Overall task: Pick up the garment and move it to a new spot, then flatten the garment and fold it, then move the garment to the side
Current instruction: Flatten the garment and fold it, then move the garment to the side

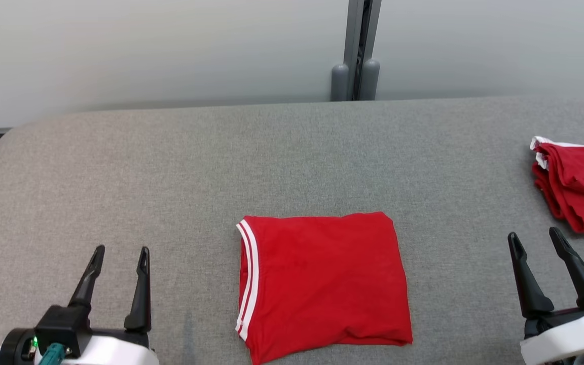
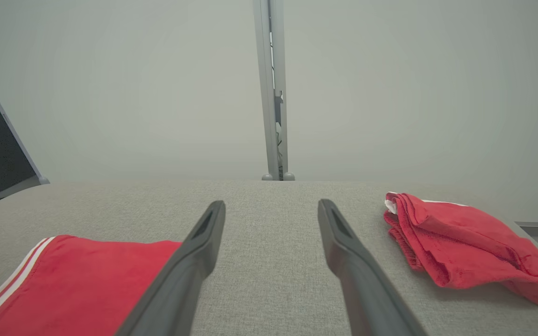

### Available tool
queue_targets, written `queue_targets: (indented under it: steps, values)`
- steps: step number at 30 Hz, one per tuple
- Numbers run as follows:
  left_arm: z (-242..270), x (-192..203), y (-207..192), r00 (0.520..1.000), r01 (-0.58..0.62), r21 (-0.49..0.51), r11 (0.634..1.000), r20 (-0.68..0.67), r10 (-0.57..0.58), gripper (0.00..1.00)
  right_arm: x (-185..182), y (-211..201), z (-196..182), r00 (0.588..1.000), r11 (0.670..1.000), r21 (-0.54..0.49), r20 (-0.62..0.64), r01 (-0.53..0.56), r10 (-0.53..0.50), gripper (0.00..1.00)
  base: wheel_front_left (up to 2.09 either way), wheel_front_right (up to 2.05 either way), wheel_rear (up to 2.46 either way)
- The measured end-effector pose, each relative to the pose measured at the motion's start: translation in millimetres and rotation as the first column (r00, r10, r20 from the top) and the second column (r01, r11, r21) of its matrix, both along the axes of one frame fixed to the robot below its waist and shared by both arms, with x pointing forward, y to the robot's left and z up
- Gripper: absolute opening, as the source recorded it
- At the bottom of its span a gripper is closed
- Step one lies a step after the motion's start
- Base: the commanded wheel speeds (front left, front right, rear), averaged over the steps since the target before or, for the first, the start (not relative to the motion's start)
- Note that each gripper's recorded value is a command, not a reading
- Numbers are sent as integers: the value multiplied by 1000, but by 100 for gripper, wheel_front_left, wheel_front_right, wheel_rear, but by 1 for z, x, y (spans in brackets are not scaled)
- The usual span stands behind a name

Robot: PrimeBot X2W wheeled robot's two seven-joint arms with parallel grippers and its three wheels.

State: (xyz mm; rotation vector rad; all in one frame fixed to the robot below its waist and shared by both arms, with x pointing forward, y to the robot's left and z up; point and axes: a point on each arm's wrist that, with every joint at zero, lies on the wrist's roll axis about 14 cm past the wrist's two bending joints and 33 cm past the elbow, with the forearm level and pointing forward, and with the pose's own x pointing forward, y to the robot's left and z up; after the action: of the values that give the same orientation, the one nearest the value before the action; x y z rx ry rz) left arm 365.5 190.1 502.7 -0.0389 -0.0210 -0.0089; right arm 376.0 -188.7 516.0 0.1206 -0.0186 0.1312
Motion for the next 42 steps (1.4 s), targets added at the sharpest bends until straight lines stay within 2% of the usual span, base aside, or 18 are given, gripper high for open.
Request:
queue_targets:
  steps: [14,42]
  values:
    - [6,-28,-3,1000,3,0,1000,-14,-3,100,-33,-11,7,999,999,5,-4,45,-45,100,0,0,0]
    - [4,-34,-1,1000,-5,1,1000,-28,5,100,-35,-10,10,999,999,-8,0,48,-48,100,0,0,0]
